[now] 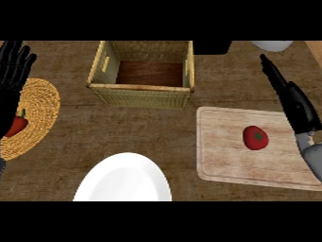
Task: Pick the tomato from the cutting board and place it in the basket
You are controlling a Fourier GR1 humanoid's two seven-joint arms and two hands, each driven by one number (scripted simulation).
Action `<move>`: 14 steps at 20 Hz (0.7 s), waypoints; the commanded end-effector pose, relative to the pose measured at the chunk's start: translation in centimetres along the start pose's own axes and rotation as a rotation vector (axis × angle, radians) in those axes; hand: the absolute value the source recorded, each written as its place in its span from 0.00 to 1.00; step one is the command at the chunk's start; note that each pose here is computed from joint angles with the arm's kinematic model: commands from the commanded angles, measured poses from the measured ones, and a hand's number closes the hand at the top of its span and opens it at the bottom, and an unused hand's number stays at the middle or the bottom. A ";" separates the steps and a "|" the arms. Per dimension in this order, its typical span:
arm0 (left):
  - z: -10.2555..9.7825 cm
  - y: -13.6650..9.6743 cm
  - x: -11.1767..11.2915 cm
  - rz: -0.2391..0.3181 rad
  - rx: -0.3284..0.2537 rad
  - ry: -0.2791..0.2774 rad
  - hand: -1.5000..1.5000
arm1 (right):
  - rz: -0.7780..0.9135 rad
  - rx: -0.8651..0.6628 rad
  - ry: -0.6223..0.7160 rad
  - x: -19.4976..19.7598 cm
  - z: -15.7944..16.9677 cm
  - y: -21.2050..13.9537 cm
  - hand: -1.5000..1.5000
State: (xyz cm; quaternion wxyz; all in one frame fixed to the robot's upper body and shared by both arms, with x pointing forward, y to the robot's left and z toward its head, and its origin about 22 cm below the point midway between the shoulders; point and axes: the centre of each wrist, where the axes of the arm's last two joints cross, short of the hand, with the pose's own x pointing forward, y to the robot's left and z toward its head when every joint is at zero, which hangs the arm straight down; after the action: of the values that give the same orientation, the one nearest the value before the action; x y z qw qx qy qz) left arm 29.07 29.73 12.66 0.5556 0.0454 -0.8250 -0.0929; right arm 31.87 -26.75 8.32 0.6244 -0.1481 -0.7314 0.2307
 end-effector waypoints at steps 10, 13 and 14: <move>13.8 -4.1 -12.7 0.076 0.042 0.909 0.50 | -0.561 0.624 -0.478 4.6 1.6 8.7 1.00; 15.3 -4.7 -13.7 0.073 0.078 0.952 0.50 | -0.414 0.566 -0.458 3.9 4.3 10.5 0.00; 15.5 -3.6 -13.3 0.054 0.087 0.939 0.50 | -0.343 0.543 -0.438 4.5 4.8 8.5 0.00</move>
State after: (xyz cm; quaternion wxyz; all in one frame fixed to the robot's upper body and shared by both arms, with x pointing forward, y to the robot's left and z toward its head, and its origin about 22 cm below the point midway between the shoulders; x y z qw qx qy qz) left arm 21.92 30.01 -3.64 0.8429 0.0690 -0.5332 -0.0210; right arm 28.13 -18.07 7.35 0.5131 0.2224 -0.7730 0.2995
